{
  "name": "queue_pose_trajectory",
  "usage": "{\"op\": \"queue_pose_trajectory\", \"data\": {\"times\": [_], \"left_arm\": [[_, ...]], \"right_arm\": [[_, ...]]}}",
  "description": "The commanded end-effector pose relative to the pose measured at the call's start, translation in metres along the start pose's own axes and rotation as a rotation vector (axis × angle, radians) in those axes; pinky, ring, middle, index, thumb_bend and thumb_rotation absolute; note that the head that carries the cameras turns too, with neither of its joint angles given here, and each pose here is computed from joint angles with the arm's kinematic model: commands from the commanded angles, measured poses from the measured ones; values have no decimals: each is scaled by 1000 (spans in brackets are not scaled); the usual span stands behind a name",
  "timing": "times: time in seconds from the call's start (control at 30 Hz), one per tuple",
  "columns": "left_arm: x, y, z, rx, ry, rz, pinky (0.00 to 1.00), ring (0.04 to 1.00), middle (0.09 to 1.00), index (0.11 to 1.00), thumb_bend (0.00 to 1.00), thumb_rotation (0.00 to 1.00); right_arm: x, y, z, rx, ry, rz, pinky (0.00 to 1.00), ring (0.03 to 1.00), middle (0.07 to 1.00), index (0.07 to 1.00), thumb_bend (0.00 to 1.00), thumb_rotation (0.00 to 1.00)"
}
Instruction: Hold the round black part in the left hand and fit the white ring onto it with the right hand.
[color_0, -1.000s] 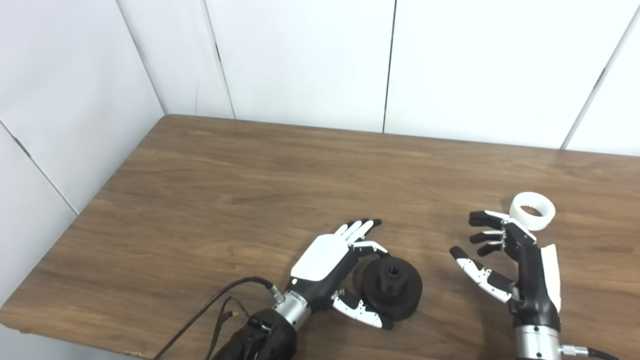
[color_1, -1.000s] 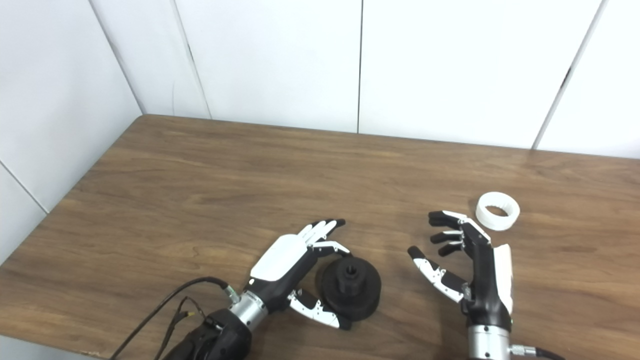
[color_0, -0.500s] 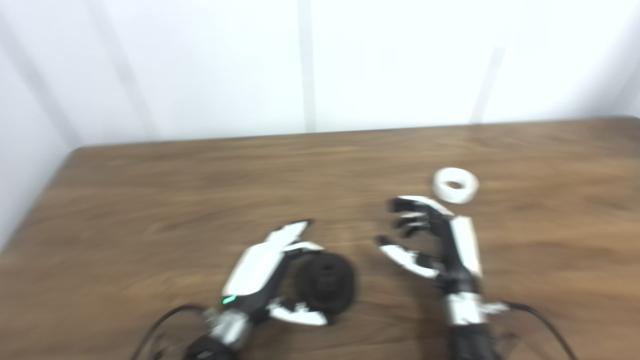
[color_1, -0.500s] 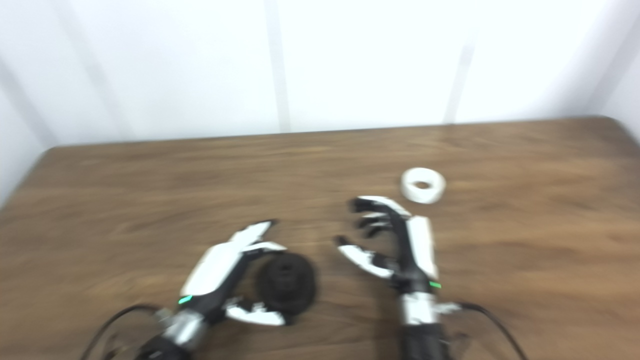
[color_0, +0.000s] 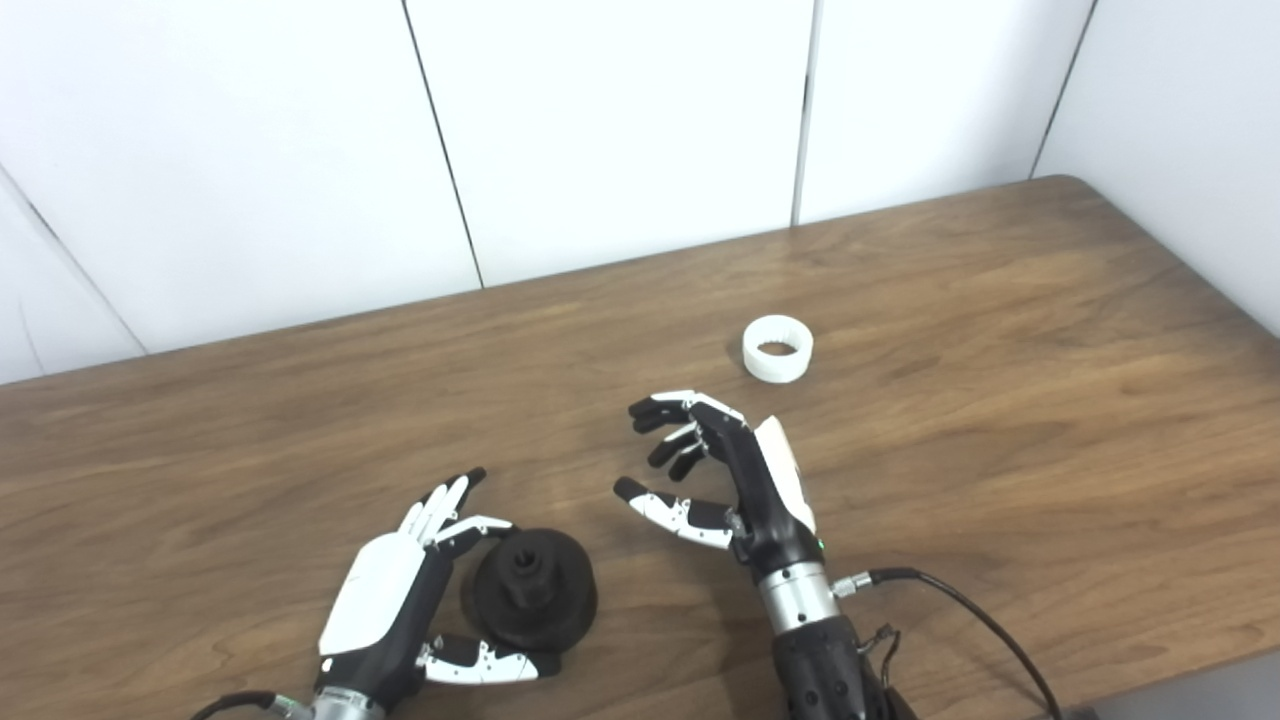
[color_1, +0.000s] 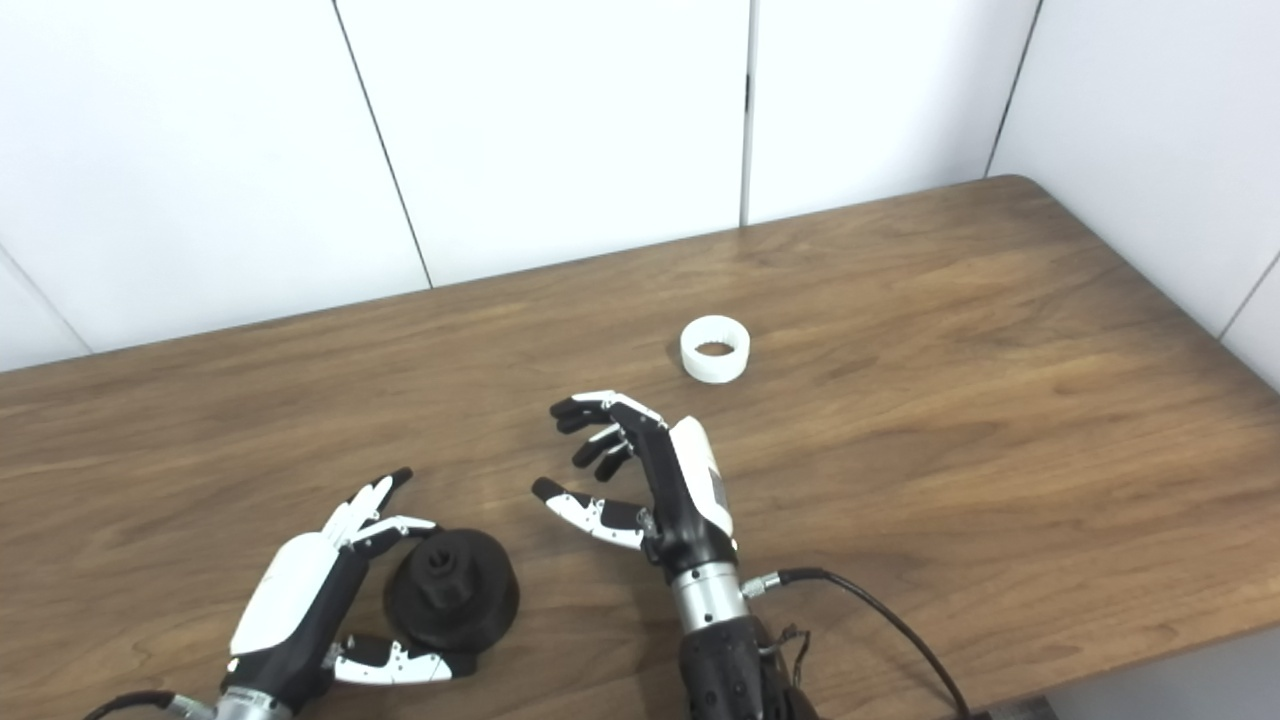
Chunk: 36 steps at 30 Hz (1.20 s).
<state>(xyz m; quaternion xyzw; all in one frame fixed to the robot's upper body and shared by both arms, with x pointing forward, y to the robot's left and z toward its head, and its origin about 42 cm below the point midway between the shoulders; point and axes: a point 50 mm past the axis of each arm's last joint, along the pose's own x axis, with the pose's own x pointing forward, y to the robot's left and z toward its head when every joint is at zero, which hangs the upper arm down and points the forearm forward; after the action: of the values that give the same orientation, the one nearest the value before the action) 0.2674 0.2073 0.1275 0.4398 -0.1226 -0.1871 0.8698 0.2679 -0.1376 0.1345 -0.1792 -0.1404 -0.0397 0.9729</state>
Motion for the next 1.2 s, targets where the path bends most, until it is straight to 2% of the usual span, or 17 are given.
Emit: {"op": "queue_pose_trajectory", "data": {"times": [0.0, 0.17, 0.27, 0.8, 1.17], "left_arm": [[-1, 11, -3, 27, -8, 14, 998, 1000, 1000, 613, 936, 284], [-1, 11, -3, 30, -12, 12, 989, 1000, 1000, 612, 932, 271], [-1, 10, -4, 28, -13, 15, 973, 1000, 1000, 611, 935, 272], [0, 5, -2, 16, -6, 17, 977, 1000, 1000, 611, 940, 273], [2, 2, -4, 22, -8, 12, 942, 1000, 1000, 613, 940, 280]], "right_arm": [[-9, 12, -2, 21, 25, 4, 387, 510, 635, 650, 555, 71], [-8, 10, -1, 8, 17, 4, 407, 529, 647, 650, 560, 72], [-3, 3, 0, -45, -13, 11, 456, 557, 649, 653, 561, 103], [59, -91, 20, -291, -152, 10, 511, 618, 682, 668, 590, 122], [95, -128, 36, -402, -204, -34, 496, 605, 673, 657, 594, 145]]}}
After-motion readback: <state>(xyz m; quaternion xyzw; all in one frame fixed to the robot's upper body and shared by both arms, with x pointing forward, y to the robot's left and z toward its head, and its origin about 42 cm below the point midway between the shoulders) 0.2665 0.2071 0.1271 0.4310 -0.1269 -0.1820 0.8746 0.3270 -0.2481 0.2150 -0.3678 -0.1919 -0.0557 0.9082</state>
